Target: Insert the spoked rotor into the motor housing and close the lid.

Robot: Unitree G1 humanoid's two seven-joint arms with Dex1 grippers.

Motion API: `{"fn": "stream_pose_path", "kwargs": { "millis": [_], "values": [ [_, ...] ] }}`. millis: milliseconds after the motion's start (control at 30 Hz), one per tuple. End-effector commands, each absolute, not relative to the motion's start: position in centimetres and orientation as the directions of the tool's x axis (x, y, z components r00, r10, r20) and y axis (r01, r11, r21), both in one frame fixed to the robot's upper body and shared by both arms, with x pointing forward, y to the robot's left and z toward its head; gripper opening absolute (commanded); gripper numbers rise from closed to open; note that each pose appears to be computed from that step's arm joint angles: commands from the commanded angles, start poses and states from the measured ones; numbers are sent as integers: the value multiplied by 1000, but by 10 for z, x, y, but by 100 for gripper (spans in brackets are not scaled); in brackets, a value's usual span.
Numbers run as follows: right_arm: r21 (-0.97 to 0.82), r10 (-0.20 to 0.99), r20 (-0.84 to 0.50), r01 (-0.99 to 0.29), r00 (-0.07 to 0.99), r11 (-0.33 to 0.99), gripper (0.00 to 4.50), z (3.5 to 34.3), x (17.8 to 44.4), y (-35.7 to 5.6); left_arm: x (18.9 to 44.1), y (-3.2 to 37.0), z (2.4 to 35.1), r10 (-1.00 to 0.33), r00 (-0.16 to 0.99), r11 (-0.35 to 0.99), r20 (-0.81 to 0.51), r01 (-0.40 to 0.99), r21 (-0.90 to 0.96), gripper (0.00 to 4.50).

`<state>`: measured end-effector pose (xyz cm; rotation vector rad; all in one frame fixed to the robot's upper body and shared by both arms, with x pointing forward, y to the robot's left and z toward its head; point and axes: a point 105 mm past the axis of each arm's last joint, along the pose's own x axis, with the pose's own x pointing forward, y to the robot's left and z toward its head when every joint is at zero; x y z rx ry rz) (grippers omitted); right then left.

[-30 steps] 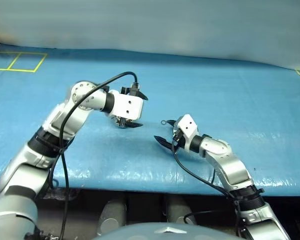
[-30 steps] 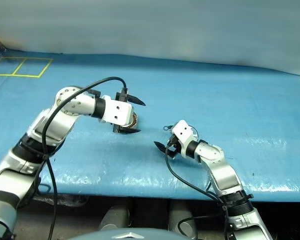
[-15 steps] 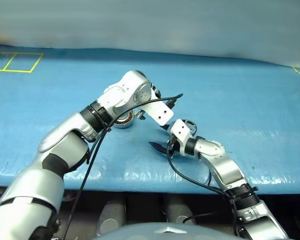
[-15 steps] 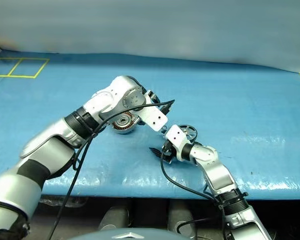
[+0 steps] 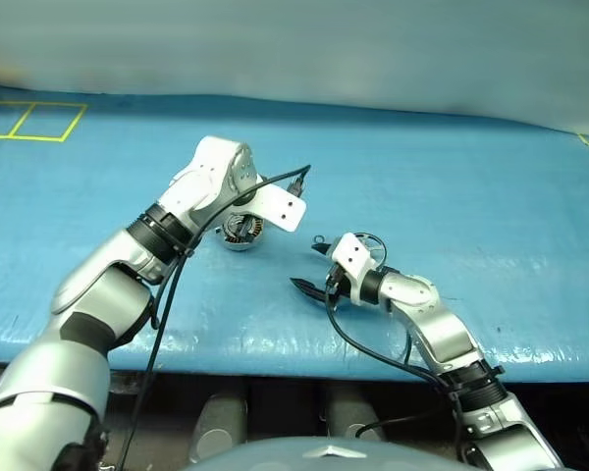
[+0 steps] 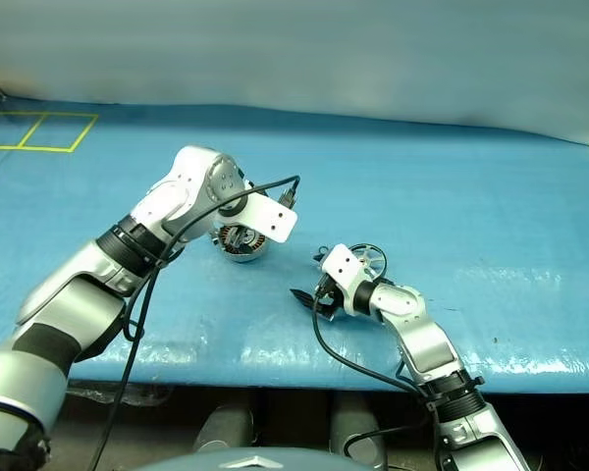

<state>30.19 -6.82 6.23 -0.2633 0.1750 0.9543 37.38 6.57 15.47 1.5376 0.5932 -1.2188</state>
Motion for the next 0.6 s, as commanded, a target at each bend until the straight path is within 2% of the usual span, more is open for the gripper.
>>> {"fn": "stream_pose_path", "kwargs": {
  "millis": [33,300,600],
  "values": [
    [-171,779,-197,-803,595,571,447,72,303,-63,372,60,179,-294,343,-219,-892,884,412,450],
    [-127,793,-130,-804,594,581,447,65,288,-36,378,68,200,-336,311,67,-889,950,306,450],
    [-120,779,-98,-785,619,608,447,60,282,-25,368,70,197,-291,201,191,-935,970,149,450]
  ]
}}
